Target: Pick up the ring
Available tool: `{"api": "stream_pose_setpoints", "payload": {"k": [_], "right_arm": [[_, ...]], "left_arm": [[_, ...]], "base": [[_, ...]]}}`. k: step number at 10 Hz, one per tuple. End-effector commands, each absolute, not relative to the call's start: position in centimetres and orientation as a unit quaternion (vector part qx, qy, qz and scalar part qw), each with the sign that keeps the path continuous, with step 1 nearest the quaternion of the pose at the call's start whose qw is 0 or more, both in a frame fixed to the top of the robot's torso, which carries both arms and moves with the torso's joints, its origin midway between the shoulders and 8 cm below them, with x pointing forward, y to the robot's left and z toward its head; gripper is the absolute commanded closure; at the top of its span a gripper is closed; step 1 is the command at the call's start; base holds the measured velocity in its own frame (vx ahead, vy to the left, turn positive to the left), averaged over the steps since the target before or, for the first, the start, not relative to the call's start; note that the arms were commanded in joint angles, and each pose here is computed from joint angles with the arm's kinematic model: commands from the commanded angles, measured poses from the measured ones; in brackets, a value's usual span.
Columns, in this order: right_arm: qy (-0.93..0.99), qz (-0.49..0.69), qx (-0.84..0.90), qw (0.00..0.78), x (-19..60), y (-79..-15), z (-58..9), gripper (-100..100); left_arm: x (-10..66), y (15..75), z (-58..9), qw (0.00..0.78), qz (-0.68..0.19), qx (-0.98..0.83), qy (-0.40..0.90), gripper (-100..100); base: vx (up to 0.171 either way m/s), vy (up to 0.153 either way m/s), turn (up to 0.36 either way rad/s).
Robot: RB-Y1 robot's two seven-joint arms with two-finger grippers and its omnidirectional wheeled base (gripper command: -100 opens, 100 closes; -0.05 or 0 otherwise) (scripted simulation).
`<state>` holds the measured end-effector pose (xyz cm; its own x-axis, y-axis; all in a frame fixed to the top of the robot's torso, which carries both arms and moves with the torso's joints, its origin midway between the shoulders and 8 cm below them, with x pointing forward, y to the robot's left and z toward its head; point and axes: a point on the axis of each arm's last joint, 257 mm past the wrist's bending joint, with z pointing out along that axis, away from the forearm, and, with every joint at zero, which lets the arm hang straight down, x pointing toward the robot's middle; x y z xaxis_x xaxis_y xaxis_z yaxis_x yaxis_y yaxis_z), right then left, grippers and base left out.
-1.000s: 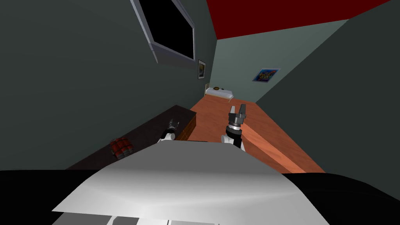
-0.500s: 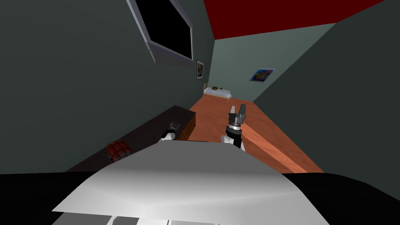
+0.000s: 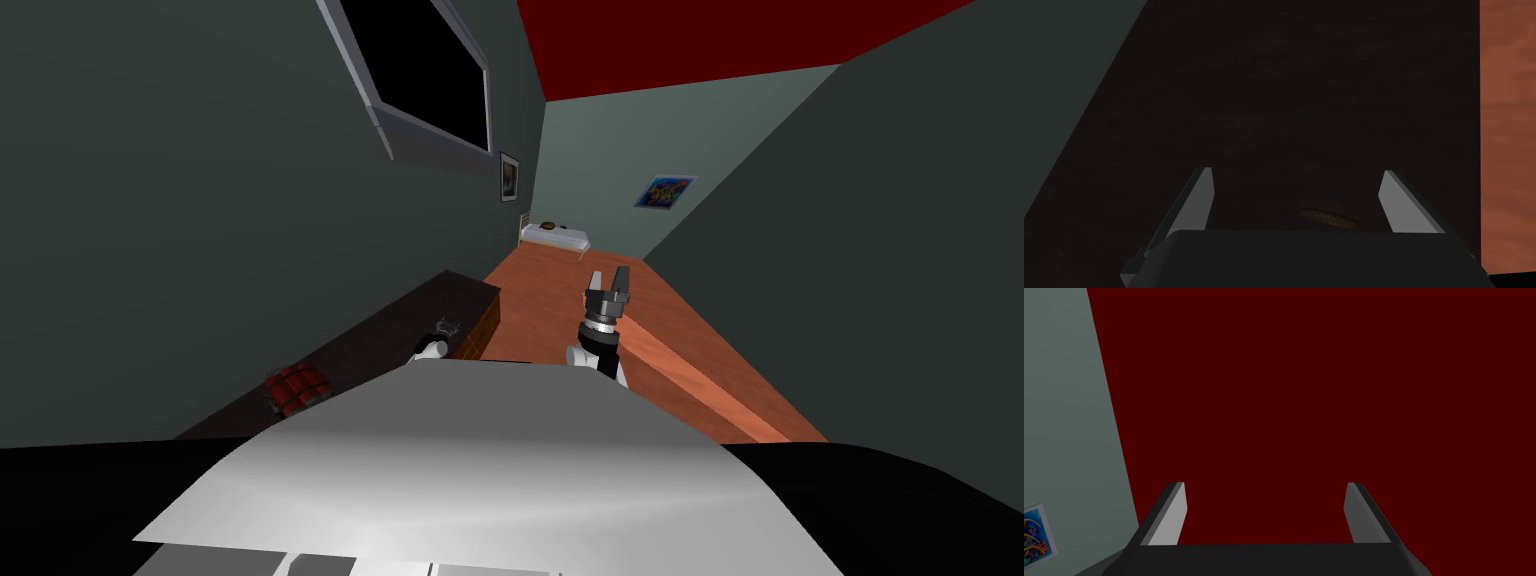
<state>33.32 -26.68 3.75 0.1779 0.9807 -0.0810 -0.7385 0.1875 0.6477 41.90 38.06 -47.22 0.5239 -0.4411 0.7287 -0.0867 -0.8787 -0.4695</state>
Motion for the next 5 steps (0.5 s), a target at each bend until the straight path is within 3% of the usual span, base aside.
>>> {"api": "stream_pose_setpoints", "payload": {"k": [1,5], "right_arm": [[0.251,0.59,0.241,0.729,33.3,-26.7,3.8,0],[0.251,0.59,0.241,0.729,33.3,-26.7,3.8,0]], "left_arm": [[41.3,38.3,-48.7,0.172,-0.447,-0.867,0.136,-100],[40.2,38.6,-51.2,0.143,-0.42,-0.89,0.104,-100]], "base": [[0.001,0.018,-0.07],[0.002,0.014,-0.038]]}}
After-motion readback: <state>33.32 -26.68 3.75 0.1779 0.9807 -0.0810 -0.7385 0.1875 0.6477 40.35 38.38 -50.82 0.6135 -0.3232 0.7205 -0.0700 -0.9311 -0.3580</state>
